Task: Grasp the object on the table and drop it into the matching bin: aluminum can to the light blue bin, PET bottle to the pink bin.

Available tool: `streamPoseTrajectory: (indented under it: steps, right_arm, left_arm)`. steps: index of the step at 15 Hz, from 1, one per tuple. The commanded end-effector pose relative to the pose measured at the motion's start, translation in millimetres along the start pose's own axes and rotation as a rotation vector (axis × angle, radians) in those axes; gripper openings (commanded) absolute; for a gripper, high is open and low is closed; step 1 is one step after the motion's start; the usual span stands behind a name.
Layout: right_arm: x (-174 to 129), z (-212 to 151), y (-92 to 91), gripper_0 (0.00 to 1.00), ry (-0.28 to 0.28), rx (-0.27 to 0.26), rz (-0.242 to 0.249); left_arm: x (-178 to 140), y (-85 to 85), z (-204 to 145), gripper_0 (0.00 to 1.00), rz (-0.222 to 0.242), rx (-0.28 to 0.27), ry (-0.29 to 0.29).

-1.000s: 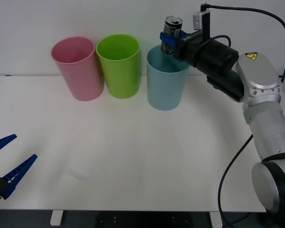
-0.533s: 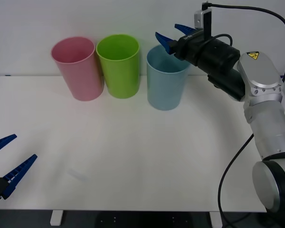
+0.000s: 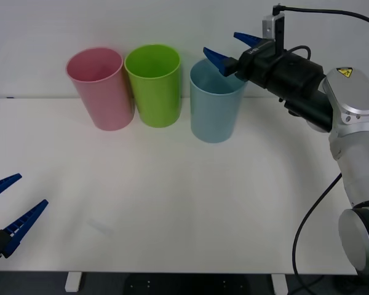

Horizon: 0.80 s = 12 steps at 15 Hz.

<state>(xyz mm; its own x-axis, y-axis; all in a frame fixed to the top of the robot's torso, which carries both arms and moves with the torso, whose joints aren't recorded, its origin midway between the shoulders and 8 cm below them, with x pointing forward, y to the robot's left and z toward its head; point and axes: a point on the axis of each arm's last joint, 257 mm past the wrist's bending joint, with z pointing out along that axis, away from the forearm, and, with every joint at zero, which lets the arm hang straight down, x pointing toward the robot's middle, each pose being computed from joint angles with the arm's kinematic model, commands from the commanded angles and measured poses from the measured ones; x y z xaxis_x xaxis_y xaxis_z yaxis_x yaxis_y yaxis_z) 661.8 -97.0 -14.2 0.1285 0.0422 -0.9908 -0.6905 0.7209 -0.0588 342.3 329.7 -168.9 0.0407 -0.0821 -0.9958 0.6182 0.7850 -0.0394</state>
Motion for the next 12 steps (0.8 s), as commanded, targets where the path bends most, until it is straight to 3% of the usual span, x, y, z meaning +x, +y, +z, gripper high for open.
streamPoseTrajectory:
  steps: [1,8,12]
  right_arm:
    - [0.0,-13.8,-0.1,1.0,-0.004,-0.021,-0.007]
    - [10.4,-74.5,9.1,1.0,-0.013,-0.061,-0.026]
    - [21.8,-119.5,13.7,1.0,-0.003,-0.055,-0.052]
  left_arm:
    - [0.0,0.0,0.0,1.0,0.0,0.0,0.0]
    - [0.0,0.0,0.0,1.0,0.0,0.0,0.0]
    - [0.0,0.0,0.0,1.0,0.0,0.0,0.0]
